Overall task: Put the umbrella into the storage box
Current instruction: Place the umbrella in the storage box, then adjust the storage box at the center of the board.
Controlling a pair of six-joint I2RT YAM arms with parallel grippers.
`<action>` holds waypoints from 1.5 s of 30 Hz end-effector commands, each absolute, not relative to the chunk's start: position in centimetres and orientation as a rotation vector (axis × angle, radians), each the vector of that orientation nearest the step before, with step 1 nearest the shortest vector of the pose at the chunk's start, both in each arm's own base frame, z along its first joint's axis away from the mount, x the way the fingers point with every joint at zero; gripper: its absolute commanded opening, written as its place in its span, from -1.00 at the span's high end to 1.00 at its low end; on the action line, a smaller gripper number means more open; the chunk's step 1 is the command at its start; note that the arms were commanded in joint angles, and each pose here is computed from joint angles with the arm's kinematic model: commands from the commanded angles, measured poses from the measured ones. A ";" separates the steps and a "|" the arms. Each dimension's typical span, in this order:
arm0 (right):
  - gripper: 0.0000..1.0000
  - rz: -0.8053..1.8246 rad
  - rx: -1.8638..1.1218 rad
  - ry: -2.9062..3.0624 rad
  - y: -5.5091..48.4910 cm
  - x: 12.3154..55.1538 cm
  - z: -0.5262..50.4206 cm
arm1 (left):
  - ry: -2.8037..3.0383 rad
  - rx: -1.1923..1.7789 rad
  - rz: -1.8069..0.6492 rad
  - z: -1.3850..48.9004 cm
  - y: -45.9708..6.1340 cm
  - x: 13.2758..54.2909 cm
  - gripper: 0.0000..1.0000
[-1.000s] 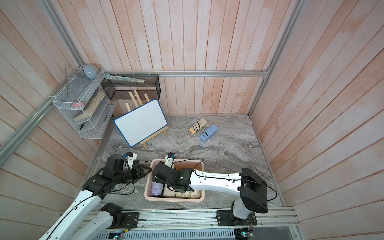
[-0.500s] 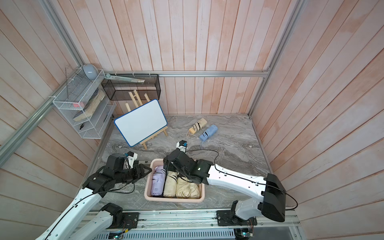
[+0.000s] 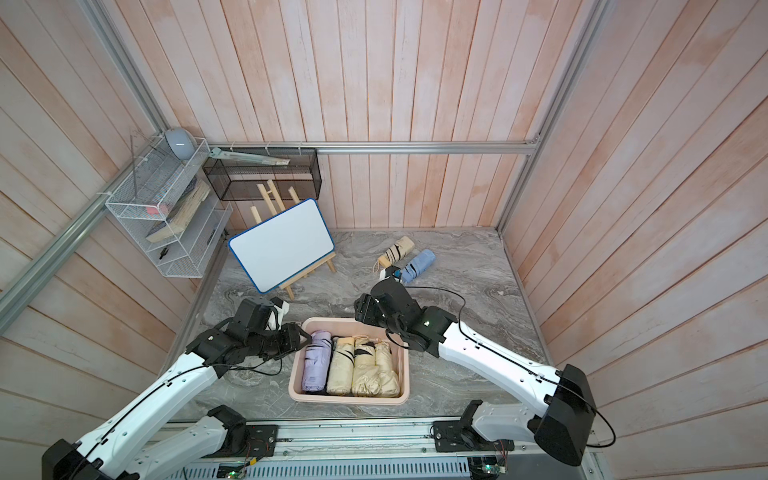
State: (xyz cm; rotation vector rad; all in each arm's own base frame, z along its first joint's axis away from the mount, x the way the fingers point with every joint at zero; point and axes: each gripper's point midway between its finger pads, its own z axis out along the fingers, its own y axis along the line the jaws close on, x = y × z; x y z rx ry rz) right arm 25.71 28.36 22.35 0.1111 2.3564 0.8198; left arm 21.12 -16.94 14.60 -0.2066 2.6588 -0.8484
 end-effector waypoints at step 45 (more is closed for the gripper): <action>-0.72 0.279 0.355 2.301 8.6 51.8 14.5 | 2.105 -0.429 -0.657 26.0 -14.2 31.2 -0.38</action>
